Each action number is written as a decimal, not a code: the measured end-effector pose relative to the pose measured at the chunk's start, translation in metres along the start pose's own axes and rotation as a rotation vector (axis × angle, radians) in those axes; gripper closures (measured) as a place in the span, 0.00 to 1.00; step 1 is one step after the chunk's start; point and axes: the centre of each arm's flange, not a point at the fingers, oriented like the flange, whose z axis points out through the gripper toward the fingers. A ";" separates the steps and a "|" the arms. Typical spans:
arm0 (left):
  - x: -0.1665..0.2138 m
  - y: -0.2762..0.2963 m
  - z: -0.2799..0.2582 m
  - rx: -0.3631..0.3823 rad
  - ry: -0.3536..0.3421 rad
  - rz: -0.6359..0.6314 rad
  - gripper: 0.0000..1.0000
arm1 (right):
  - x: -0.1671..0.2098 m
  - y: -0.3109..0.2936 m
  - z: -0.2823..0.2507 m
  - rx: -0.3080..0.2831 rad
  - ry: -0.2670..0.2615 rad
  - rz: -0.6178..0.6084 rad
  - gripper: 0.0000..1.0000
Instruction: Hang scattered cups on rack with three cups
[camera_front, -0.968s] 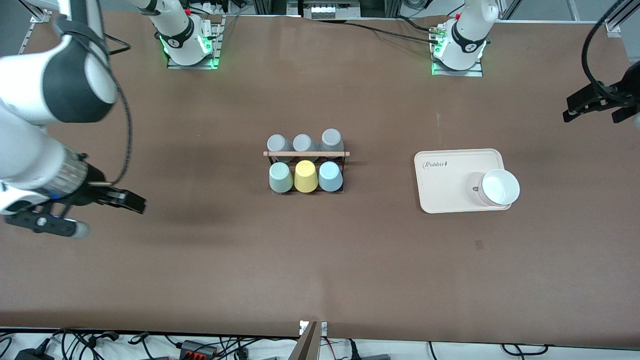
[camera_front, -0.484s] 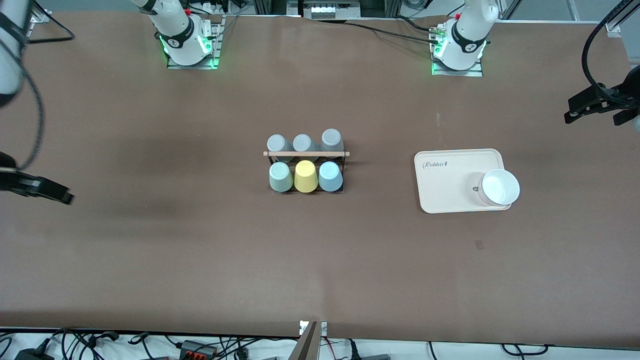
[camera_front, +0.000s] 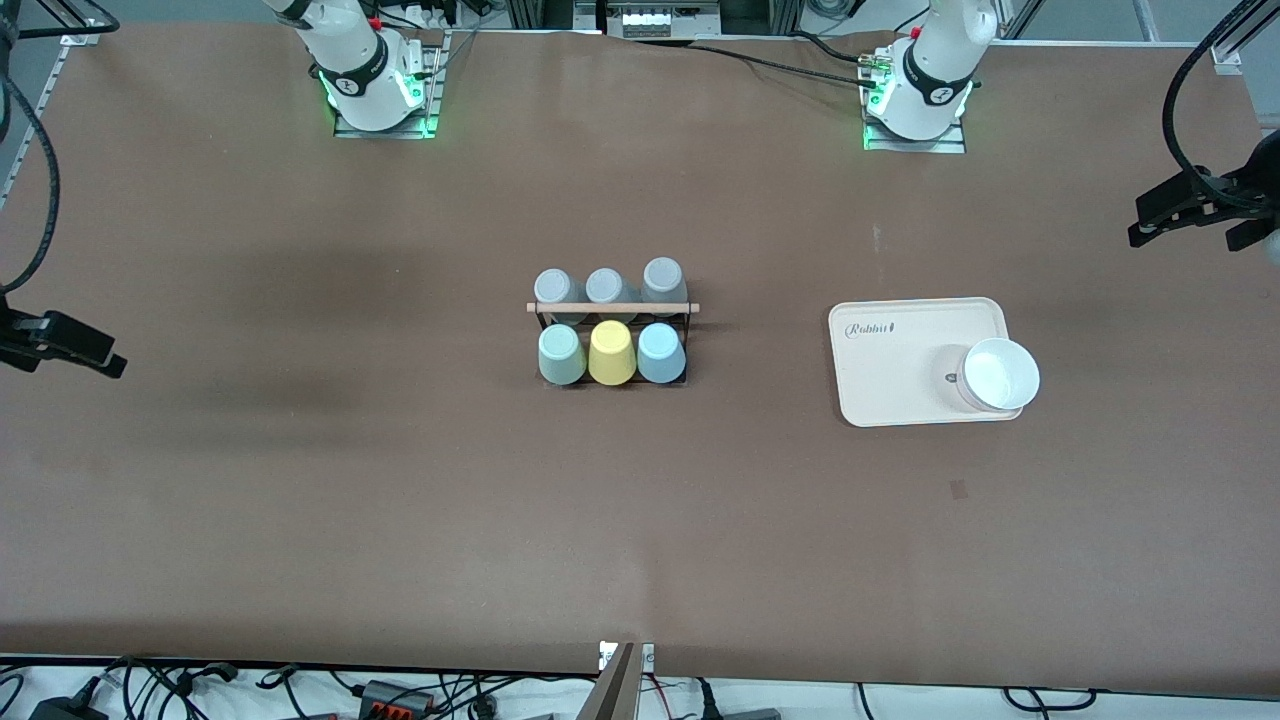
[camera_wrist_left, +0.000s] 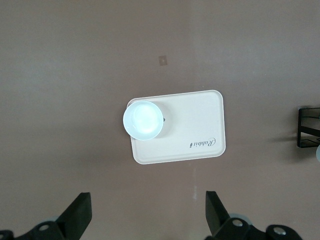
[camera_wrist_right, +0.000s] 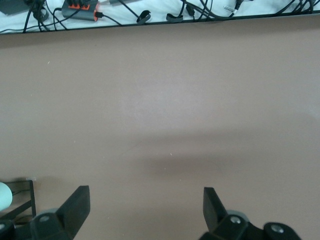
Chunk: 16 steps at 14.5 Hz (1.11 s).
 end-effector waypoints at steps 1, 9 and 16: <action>0.000 0.000 0.000 0.000 0.000 0.001 0.00 | -0.005 0.000 0.001 -0.010 0.000 -0.006 0.00; 0.000 0.003 0.000 0.000 0.001 0.005 0.00 | -0.058 -0.001 0.003 -0.031 -0.044 -0.022 0.00; 0.000 0.008 -0.002 0.000 0.004 0.016 0.00 | -0.094 -0.004 -0.004 -0.028 -0.105 -0.030 0.00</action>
